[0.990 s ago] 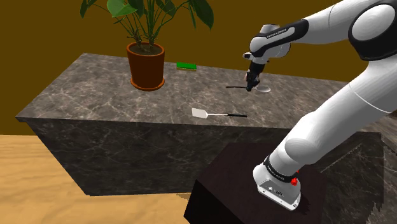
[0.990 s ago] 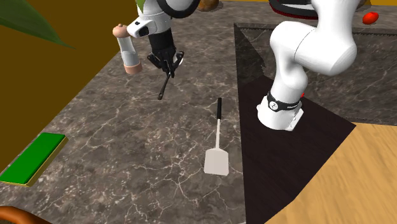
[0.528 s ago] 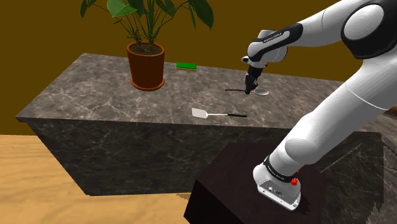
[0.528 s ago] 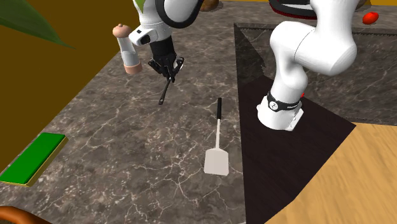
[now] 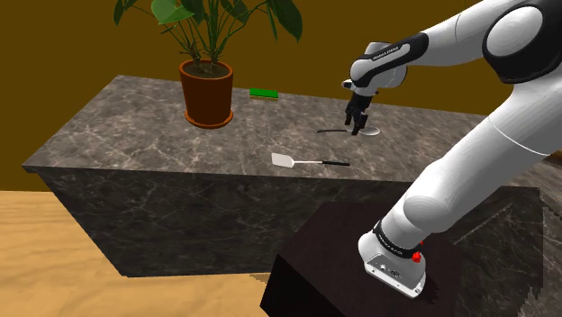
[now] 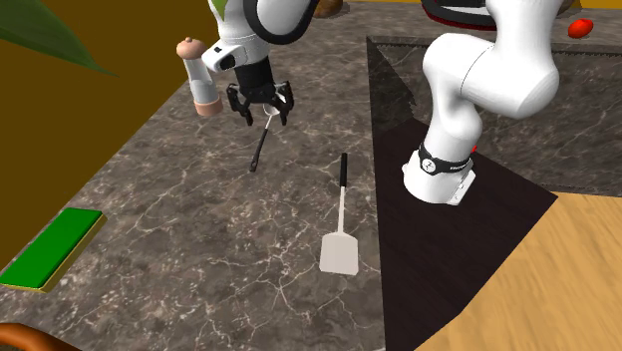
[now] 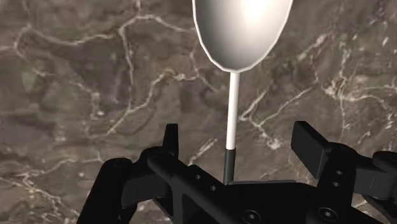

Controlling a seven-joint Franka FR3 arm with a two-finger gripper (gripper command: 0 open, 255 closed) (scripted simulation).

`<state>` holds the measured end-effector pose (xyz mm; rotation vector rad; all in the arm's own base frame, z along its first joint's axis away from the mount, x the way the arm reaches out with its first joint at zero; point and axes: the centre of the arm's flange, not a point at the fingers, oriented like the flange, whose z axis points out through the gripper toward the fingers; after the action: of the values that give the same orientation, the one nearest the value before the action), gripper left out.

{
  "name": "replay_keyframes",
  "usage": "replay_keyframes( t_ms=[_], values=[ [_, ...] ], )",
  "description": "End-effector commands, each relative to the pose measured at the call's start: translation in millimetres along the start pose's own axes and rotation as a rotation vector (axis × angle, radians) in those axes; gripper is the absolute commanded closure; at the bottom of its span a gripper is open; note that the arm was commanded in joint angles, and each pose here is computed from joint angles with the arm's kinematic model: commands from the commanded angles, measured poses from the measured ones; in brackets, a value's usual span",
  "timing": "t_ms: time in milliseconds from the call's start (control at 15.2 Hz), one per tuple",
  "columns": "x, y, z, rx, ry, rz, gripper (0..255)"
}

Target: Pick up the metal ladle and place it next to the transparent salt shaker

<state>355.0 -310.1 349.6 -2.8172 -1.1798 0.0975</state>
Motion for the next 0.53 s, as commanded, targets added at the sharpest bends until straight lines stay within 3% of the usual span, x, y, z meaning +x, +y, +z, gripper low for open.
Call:
replay_keyframes(
  t_ms=[0, 66, 330, 462],
  values=[
    [0, 0, 0, 0.0, 0.0, 0.0, 0],
    [0, 0, 0, 0.0, 0.0, 0.0, 0],
    [0, 0, -50, 0.0, 0.0, 0.0, 0],
    [0, 0, -50, 0.0, 0.0, 0.0, 0]
  ],
)
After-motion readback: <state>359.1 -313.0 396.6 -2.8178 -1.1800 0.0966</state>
